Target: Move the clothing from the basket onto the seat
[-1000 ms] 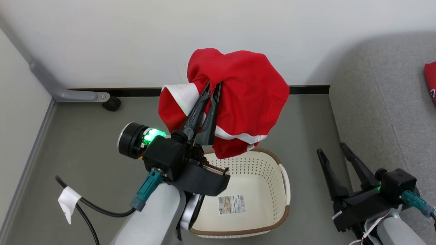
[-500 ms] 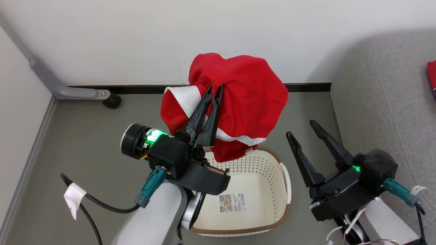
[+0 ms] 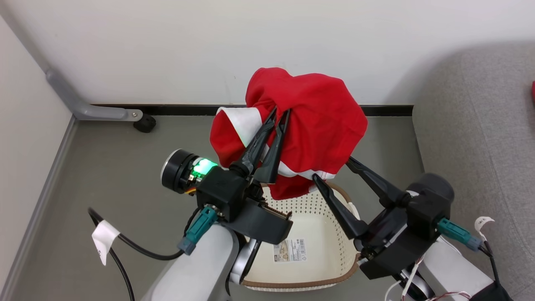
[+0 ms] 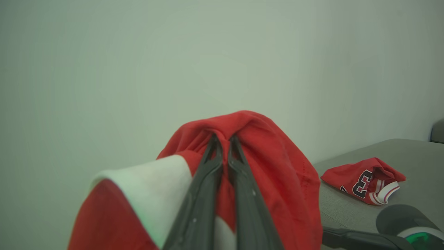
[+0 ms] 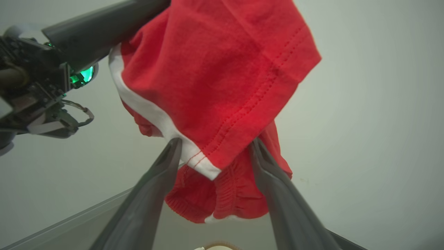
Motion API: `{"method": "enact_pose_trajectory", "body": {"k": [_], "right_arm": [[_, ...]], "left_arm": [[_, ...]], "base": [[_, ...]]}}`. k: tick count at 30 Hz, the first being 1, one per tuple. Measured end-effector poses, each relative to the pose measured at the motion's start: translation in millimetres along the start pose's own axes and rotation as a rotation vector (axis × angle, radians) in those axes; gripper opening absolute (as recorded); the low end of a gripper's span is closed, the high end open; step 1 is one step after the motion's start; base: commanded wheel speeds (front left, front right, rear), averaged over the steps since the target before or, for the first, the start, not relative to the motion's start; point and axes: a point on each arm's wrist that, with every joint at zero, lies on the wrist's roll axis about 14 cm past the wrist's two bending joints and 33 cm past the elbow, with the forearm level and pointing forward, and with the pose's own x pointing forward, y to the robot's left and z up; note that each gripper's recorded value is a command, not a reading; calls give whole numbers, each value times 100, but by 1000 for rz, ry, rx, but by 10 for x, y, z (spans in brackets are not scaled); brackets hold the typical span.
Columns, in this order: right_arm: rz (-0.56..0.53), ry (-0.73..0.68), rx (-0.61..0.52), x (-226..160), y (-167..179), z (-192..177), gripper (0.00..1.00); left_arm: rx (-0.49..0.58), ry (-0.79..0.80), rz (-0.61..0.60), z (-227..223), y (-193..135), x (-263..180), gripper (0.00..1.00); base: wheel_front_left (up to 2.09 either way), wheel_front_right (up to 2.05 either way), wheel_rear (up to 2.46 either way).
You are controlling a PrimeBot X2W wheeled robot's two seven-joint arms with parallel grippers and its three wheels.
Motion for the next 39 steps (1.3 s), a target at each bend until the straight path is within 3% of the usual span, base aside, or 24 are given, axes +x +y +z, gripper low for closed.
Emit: {"method": "enact_pose_trajectory", "body": {"k": [27,28,29,30,31,39], "right_arm": [[56,-10,-35,606,-50,41,100],[62,-10,-33,629,-33,41,85],[67,-12,-33,648,-17,47,55],[70,-14,-32,661,-4,53,8],[73,-15,-32,668,3,54,0],[54,-20,-5,675,-60,60,0]], "left_arm": [[-36,15,-61,-14,-221,-49,0],[-37,17,-56,-19,-210,-51,0],[-38,18,-50,-24,-199,-52,0],[-44,20,-48,-29,-196,-54,0],[-51,23,-46,-35,-193,-55,0],[-64,42,-29,-101,-156,-58,0]], "base": [[0,0,0],[0,0,0],[0,0,0],[0,0,0],[0,0,0],[0,0,0]]}}
